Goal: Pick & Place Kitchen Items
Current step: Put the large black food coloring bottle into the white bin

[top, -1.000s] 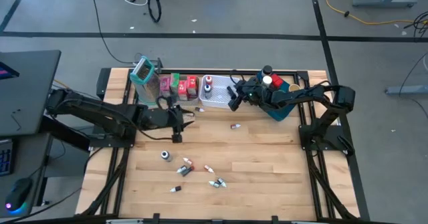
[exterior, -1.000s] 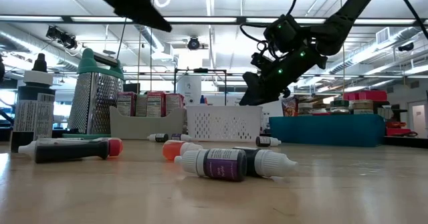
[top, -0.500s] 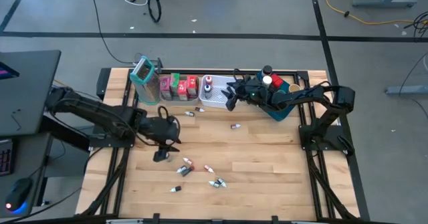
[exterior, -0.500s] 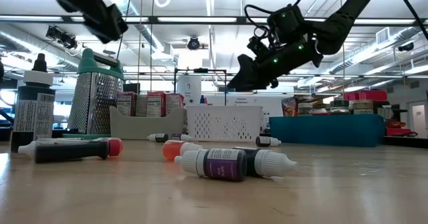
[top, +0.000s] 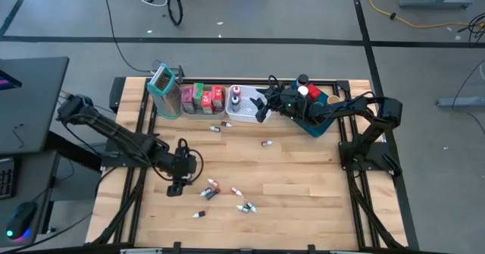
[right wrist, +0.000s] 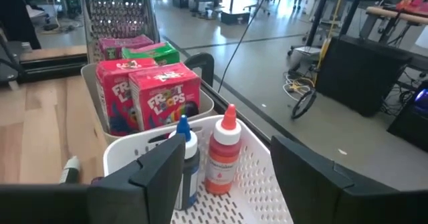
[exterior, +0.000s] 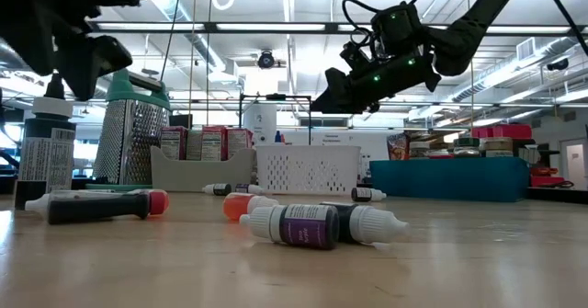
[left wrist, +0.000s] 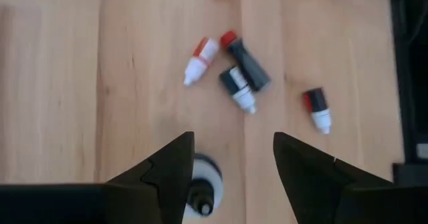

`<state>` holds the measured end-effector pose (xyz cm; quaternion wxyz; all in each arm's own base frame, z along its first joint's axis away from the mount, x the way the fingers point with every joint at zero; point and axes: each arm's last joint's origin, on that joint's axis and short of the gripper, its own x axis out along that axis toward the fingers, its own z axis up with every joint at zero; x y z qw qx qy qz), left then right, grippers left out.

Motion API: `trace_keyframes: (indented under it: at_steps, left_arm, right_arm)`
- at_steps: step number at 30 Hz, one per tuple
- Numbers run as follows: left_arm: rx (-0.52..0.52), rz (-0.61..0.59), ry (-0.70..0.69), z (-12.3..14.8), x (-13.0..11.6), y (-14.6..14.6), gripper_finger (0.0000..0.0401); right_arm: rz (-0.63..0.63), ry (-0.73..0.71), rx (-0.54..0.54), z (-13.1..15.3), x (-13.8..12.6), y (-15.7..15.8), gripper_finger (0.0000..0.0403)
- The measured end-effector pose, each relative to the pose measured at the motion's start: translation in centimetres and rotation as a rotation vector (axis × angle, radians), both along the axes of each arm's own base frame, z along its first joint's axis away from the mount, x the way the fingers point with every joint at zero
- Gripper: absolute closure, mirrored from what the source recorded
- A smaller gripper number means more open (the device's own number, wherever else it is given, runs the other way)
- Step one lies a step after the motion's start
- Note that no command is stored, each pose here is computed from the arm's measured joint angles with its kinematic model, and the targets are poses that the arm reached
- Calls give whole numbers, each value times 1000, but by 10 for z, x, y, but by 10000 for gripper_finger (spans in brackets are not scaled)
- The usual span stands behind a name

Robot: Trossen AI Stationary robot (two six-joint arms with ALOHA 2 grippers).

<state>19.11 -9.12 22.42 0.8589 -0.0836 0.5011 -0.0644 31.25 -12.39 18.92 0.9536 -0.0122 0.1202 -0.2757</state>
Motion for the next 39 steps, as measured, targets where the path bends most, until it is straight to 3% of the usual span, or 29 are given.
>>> trace_keyframes:
  at_steps: [5,13,22,31,39]
  left_arm:
    - [4,66,34,-10,-5,0,190]
    - [133,76,-2,-14,-6,4,176]
    - [69,86,76,-16,-10,4,167]
    - [19,65,155,-25,-16,4,207]
    - [44,99,100,-26,-12,8,250]
  right_arm:
    - [0,-8,-3,1,0,0,172]
    - [6,-14,-4,1,0,0,172]
    - [18,-22,-4,2,1,0,172]
    - [18,-21,-4,2,1,0,172]
    - [18,-22,-4,2,1,0,172]
